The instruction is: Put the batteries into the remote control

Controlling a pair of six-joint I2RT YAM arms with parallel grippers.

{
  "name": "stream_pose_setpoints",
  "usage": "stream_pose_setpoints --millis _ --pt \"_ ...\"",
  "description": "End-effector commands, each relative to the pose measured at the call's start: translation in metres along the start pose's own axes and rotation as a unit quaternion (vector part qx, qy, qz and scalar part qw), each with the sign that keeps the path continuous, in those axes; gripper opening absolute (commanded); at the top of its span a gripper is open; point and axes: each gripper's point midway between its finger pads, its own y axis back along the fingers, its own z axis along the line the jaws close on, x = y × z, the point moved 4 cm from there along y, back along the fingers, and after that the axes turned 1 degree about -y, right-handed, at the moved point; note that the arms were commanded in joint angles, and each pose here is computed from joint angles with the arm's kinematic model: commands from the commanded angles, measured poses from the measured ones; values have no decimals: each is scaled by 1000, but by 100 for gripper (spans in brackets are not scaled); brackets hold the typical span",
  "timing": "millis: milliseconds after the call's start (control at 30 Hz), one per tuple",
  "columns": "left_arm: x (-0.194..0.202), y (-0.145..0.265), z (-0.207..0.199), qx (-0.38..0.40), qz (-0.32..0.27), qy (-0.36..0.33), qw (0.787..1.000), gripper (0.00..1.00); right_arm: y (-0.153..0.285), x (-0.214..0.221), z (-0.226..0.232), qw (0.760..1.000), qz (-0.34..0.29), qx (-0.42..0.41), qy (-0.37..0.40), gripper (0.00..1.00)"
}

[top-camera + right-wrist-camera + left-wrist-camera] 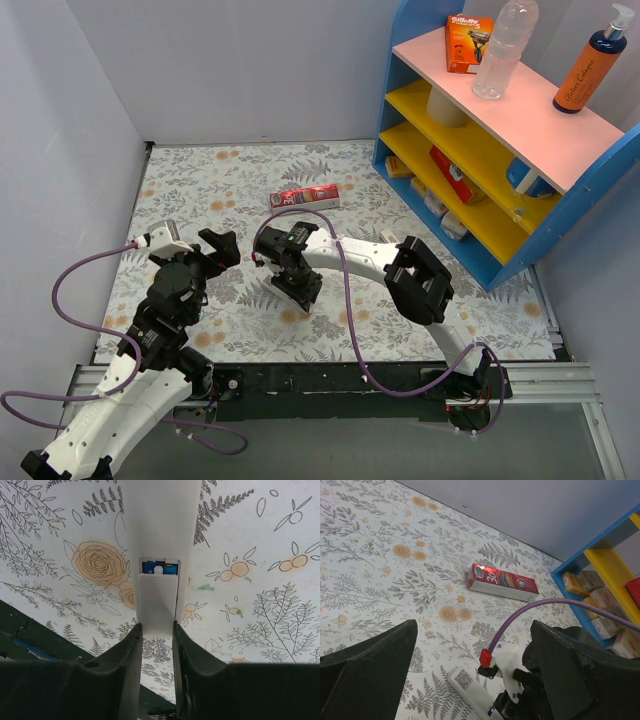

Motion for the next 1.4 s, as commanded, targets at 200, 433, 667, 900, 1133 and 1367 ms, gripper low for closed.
stream_pose_setpoints --millis 200,433,667,900,1133,1367 --pt "-1 0 2 -1 -5 -3 1000 98 0 -7 4 1000 -3 -3 3 35" --pt "-2 1 2 -1 -6 -2 1000 98 -2 -9 4 1000 -5 -4 3 37" --pt "-1 0 1 -1 -5 -3 1000 98 0 -11 6 1000 -9 -2 4 40" --pt "-1 0 2 -1 -5 -3 1000 98 3 -13 5 1000 -13 -2 4 42" --pt "-1 0 1 -1 -5 -3 1000 98 13 -18 6 1000 -27 1 6 43" --pt "1 0 1 0 -2 -3 1000 98 30 -26 2 997 -70 25 -4 43"
